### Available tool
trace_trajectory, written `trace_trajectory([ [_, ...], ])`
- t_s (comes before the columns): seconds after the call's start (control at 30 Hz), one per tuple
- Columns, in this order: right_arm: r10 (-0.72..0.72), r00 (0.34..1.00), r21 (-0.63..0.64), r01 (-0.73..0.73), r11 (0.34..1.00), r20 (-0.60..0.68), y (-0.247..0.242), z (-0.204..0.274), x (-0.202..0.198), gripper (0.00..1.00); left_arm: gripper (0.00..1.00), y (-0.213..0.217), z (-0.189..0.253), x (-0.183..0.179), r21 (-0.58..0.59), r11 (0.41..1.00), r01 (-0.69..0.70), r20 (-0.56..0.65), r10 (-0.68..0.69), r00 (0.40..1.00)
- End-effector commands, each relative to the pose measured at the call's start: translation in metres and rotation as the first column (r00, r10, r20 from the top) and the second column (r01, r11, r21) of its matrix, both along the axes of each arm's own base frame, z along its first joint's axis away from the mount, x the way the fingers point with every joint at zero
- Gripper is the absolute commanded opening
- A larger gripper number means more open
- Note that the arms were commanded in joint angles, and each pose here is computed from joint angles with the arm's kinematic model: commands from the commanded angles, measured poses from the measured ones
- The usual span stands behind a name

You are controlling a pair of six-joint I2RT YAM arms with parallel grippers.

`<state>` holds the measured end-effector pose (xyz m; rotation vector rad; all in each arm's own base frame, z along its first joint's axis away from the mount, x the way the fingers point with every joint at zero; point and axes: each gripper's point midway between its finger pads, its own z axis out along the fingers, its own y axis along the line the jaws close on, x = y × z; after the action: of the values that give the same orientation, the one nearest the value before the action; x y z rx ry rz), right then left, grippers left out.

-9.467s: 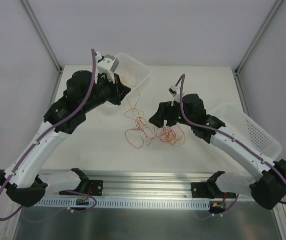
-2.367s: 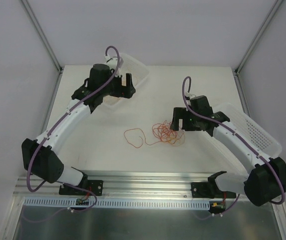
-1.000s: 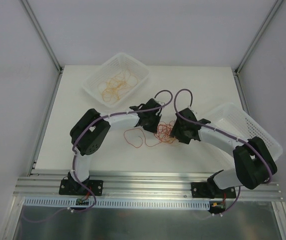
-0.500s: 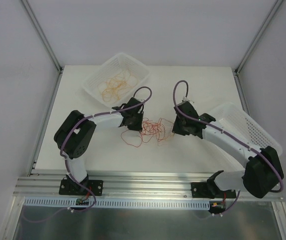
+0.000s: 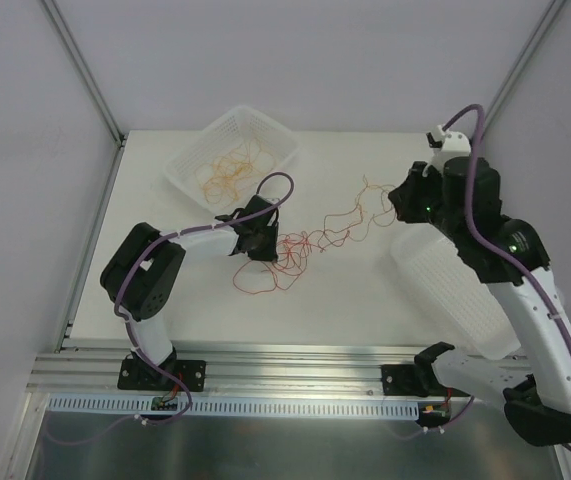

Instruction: Untangle the cables

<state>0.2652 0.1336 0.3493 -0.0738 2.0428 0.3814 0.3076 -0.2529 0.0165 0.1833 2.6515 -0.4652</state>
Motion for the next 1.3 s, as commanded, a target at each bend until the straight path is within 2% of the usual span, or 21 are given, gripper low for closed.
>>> trace_trajectory([
  [0.0, 0.071, 0.980, -0.041, -0.064, 0.997, 0.188, -0.019, 0.064, -0.026, 0.01, 0.00, 0.035, -0.024, -0.018, 0.124, 0.991, -0.039, -0.073, 0.048, 0.996],
  [0.27, 0.047, 0.891, 0.012, -0.058, 0.998, 0.451, -0.044, 0.145, -0.061, 0.01, 0.00, 0.038, -0.026, -0.020, 0.128, 0.991, -0.044, -0.078, 0.055, 0.995],
  [0.43, 0.061, 0.836, 0.053, -0.107, 0.993, 0.546, -0.045, 0.165, -0.080, 0.01, 0.00, 0.044, -0.026, -0.022, 0.123, 0.990, -0.069, -0.086, 0.079, 0.993],
  [0.53, 0.134, 0.876, 0.053, -0.179, 0.982, 0.464, -0.021, 0.136, -0.067, 0.01, 0.00, 0.042, -0.012, -0.020, 0.095, 0.992, -0.078, -0.056, 0.084, 0.995],
  [0.63, 0.271, 0.919, 0.102, -0.311, 0.945, 0.287, 0.022, 0.080, -0.052, 0.01, 0.00, 0.033, 0.009, -0.025, 0.016, 0.998, -0.062, -0.041, 0.062, 0.997],
  [0.7, 0.298, 0.944, 0.152, -0.318, 0.936, 0.141, 0.042, 0.031, -0.038, 0.01, 0.00, 0.031, 0.021, -0.027, -0.013, 0.998, -0.057, -0.023, 0.056, 0.998],
  [0.77, 0.313, 0.948, 0.192, -0.319, 0.928, 0.062, 0.055, 0.003, -0.029, 0.01, 0.00, 0.031, 0.035, -0.030, -0.044, 0.998, -0.044, 0.009, 0.045, 0.999],
  [0.8, 0.324, 0.946, 0.210, -0.313, 0.926, -0.023, 0.063, -0.028, -0.024, 0.01, 0.02, 0.031, 0.040, -0.032, -0.051, 0.998, -0.034, 0.019, 0.035, 0.999],
  [0.87, 0.365, 0.929, 0.248, -0.342, 0.906, -0.053, 0.076, -0.044, -0.022, 0.01, 0.14, 0.031, 0.054, -0.036, -0.074, 0.997, -0.010, 0.059, 0.014, 0.998],
  [0.9, 0.371, 0.925, 0.264, -0.337, 0.904, -0.088, 0.080, -0.060, -0.021, 0.01, 0.26, 0.031, 0.059, -0.038, -0.085, 0.996, 0.002, 0.074, 0.004, 0.997],
  [0.97, 0.390, 0.916, 0.277, -0.353, 0.894, -0.093, 0.087, -0.069, -0.017, 0.01, 0.39, 0.031, 0.075, -0.041, -0.111, 0.993, 0.033, 0.131, -0.018, 0.991],
  [1.0, 0.393, 0.914, 0.273, -0.354, 0.895, -0.102, 0.088, -0.075, -0.016, 0.01, 0.48, 0.029, 0.088, -0.042, -0.139, 0.989, 0.053, 0.165, -0.029, 0.986],
  [1.1, 0.397, 0.904, 0.250, -0.353, 0.902, -0.157, 0.090, -0.096, -0.011, 0.01, 0.60, 0.021, 0.110, -0.046, -0.190, 0.971, 0.143, 0.245, -0.095, 0.965],
  [1.13, 0.404, 0.899, 0.245, -0.358, 0.901, -0.172, 0.091, -0.102, -0.011, 0.01, 0.67, 0.018, 0.121, -0.050, -0.205, 0.960, 0.190, 0.290, -0.126, 0.949],
  [1.27, 0.435, 0.879, 0.271, -0.377, 0.886, -0.198, 0.100, -0.112, -0.009, 0.01, 0.77, -0.011, 0.161, -0.058, -0.273, 0.882, 0.383, 0.442, -0.239, 0.865],
])
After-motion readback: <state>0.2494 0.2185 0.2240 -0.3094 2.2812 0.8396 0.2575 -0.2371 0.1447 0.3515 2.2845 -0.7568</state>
